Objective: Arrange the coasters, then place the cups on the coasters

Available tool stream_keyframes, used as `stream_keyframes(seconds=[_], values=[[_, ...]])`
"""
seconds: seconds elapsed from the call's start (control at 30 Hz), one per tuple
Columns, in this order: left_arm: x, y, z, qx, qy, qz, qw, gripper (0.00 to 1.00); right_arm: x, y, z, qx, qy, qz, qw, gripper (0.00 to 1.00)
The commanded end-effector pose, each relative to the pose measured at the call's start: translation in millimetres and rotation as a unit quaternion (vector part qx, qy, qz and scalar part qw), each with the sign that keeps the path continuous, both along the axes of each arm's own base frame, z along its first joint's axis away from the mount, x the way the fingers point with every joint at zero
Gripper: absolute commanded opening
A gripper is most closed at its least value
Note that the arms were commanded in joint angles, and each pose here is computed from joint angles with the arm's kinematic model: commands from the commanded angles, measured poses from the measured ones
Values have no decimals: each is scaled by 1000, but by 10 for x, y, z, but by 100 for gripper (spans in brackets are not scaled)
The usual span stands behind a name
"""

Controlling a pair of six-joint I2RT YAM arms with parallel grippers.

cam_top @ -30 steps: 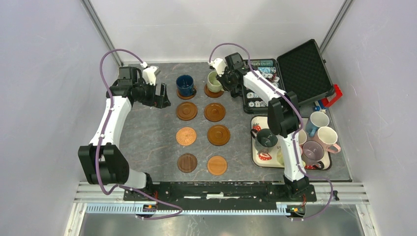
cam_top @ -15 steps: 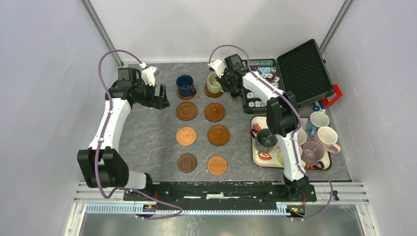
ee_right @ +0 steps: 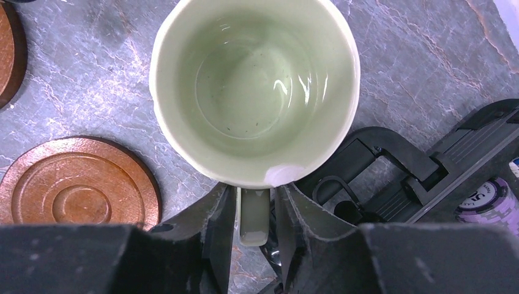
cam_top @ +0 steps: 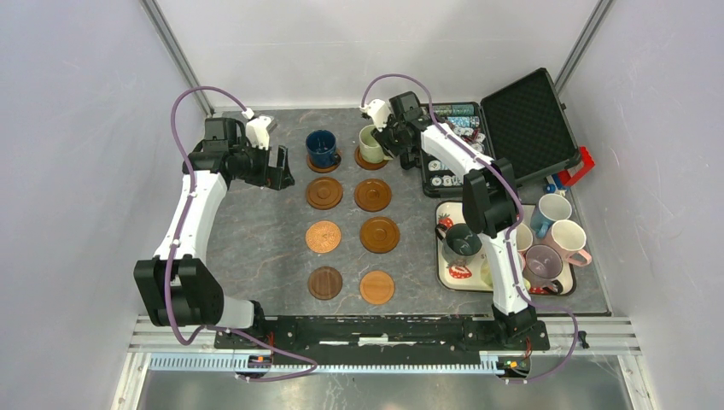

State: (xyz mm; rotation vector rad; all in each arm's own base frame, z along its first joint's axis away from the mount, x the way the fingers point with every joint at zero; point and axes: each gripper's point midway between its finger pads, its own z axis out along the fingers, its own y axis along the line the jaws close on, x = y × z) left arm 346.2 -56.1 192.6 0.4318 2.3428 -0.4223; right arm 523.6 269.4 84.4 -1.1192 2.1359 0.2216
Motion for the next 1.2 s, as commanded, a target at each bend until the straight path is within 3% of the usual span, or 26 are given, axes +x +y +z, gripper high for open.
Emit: stream_keyframes(seconds=[0.0, 0.1, 0.3, 0.57, 0.87, 1.17], values=[[65, -23, 125, -10, -19, 7, 1000, 100, 73, 112, 443, 36, -41, 6, 998, 37], [70, -30, 130, -12, -17, 6, 1000, 100, 64, 100, 479, 34, -44, 8, 998, 41], [44, -27, 149, -9, -16, 4, 1000, 100, -28, 24, 666, 26, -53, 18, 998, 66], [-54, -25, 135, 1, -17, -14, 1000, 100, -278, -257, 1239, 47, -61, 31, 997, 86], [-158, -138, 92, -13, -11, -57, 998, 100, -1011, -1213, 1492, 43, -8, 48, 998, 91], [-256, -218, -34, -18, 1, -82, 997, 100, -2215, -1471, 882, 2, 120, 119, 986, 83]])
